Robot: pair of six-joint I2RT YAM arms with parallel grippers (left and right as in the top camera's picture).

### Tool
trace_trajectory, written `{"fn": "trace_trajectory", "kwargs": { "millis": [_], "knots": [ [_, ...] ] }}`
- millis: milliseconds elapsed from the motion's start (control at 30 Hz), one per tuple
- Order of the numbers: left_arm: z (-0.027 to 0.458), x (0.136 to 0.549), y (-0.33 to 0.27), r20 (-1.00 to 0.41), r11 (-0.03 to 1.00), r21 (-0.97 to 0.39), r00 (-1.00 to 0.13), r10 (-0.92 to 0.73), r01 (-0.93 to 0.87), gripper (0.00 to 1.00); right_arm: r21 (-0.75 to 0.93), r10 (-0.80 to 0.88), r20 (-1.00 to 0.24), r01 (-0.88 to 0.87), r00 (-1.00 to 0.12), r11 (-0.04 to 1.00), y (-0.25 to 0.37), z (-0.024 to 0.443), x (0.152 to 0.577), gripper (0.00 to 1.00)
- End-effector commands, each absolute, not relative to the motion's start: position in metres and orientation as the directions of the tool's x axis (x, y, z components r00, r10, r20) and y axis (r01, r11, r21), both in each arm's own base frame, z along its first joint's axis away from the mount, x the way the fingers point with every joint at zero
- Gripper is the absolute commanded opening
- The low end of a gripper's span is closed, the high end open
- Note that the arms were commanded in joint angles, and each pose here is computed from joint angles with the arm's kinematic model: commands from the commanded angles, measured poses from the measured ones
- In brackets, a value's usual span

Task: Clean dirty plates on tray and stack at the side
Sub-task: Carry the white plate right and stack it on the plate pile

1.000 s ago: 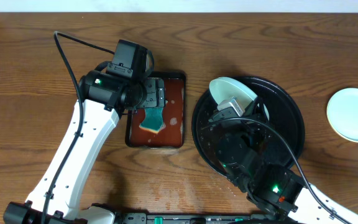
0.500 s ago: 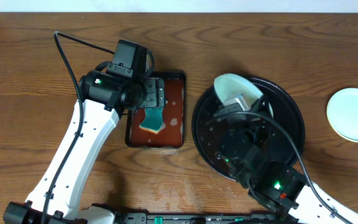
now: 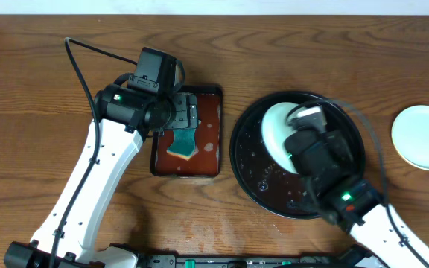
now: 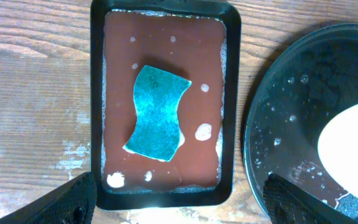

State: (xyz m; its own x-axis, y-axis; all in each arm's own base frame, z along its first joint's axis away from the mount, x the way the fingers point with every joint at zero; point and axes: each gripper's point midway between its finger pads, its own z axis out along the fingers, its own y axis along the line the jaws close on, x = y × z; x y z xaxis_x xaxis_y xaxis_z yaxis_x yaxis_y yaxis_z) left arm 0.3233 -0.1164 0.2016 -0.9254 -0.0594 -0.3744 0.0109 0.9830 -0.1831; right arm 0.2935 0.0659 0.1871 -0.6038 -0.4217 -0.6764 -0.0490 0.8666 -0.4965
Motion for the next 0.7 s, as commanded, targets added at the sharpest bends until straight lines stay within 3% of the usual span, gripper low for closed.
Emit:
{"fn": "trace_trajectory", "kwargs": {
  "millis": [0,167,233,300,333,367,433,533,667],
  "knots": [
    [0.212,0.327,-0.118,-0.399,0.981,-0.194,-0.915,-0.065,0.015,0.86,-0.222,-0.199,-0.792,-0.031,-0.577,0.974,0.07,0.217,0.31,0.01],
    [0.212,0.327,-0.118,-0.399,0.981,-0.194,-0.915,-0.065,0.015,0.86,0.073,0.017,-0.813,-0.074,-0.582,0.995,0.045,0.241,0.33,0.01],
    [0.212,0.327,-0.118,-0.399,0.981,-0.194,-0.914,-0.065,0.015,0.86,0.132,0.117,-0.804,0.018,-0.583,0.991,0.01,0.24,0.334,0.01],
    [0.212,0.327,-0.118,-0.399,0.981,-0.194,-0.914,-0.065,0.015,0.86,0.219,0.306,-0.762,0.217,-0.571,0.951,-0.055,0.228,0.332,0.01],
    [0.212,0.327,-0.118,-0.399,0.981,-0.194,-0.914,-0.065,0.015,0.86,0.251,0.382,-0.74,0.3,-0.554,0.92,-0.082,0.221,0.329,0.01],
    [0.212,0.327,-0.118,-0.399,0.981,-0.194,-0.914,-0.065,0.015,0.86,0.338,0.55,-0.676,0.456,-0.49,0.823,-0.124,0.207,0.321,0.01],
    [0.212,0.327,-0.118,-0.399,0.981,-0.194,-0.914,-0.065,0.015,0.86,0.449,0.724,-0.581,0.595,-0.373,0.667,-0.163,0.19,0.312,0.01],
    [0.212,0.327,-0.118,-0.399,0.981,-0.194,-0.914,-0.065,0.015,0.86,0.513,0.841,-0.497,0.708,-0.216,0.485,-0.213,0.166,0.303,0.01],
    [0.212,0.327,-0.118,-0.399,0.981,-0.194,-0.914,-0.065,0.015,0.86,0.504,0.879,-0.458,0.777,-0.131,0.378,-0.256,0.132,0.296,0.01]
  ]
}}
